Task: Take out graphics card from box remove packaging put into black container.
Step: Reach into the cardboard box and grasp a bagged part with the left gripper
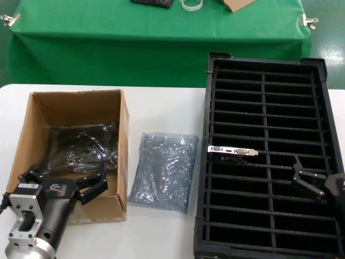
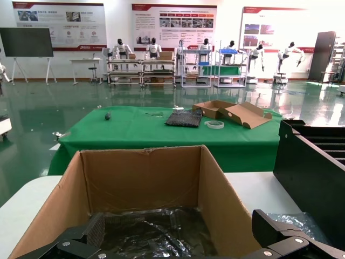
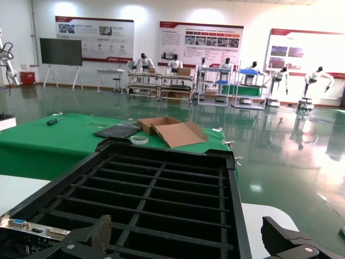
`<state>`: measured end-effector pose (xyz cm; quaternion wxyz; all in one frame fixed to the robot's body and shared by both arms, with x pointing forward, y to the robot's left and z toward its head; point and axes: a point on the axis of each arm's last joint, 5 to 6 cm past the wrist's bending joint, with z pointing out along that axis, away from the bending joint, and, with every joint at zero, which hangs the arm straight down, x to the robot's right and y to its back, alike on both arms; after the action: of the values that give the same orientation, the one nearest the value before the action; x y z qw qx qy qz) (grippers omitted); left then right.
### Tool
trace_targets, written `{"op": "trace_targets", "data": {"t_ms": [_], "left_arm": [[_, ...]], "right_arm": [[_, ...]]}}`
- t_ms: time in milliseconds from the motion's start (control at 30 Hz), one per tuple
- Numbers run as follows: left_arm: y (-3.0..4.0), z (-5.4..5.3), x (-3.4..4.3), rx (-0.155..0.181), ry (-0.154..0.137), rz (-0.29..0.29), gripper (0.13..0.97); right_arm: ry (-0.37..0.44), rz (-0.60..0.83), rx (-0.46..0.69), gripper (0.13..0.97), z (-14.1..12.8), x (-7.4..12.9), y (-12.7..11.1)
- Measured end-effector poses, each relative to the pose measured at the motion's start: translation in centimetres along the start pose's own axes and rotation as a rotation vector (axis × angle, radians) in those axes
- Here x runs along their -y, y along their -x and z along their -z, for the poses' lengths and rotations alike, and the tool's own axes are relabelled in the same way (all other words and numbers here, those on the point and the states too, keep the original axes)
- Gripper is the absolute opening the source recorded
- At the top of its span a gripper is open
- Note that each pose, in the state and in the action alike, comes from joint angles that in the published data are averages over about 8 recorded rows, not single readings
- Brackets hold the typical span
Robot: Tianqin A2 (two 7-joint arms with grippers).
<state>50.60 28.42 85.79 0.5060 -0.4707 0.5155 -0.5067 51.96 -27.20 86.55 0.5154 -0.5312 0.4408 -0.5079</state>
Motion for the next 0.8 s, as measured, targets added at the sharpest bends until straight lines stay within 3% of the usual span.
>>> {"op": "trace_targets", "data": {"t_ms": [333, 433, 533, 633, 800], "left_arm": [[0.06, 0.0, 0.22, -0.005, -0.005, 0.004, 0.966], [0.33, -0.1, 0.91, -0.007, -0.023, 0.008, 0.966], [0.93, -0.3, 2.19, 0.001, -0.062, -0.015, 0.966], [1.88, -0.6, 3.67, 0.043, -0.103, -0.108, 0.966], [4.11, -1.7, 5.67, 0.146, -0.16, -0.394, 0.966]], "right_arm": [[0.0, 0.0, 0.0, 0.966, 0.0, 0.0, 0.0], [0.0, 0.0, 0.0, 0.966, 0.0, 0.0, 0.0], [0.0, 0.0, 0.0, 0.966, 0.0, 0.0, 0.0], [0.0, 0.0, 0.0, 0.966, 0.0, 0.0, 0.0], [0.0, 0.0, 0.0, 0.966, 0.0, 0.0, 0.0]]}}
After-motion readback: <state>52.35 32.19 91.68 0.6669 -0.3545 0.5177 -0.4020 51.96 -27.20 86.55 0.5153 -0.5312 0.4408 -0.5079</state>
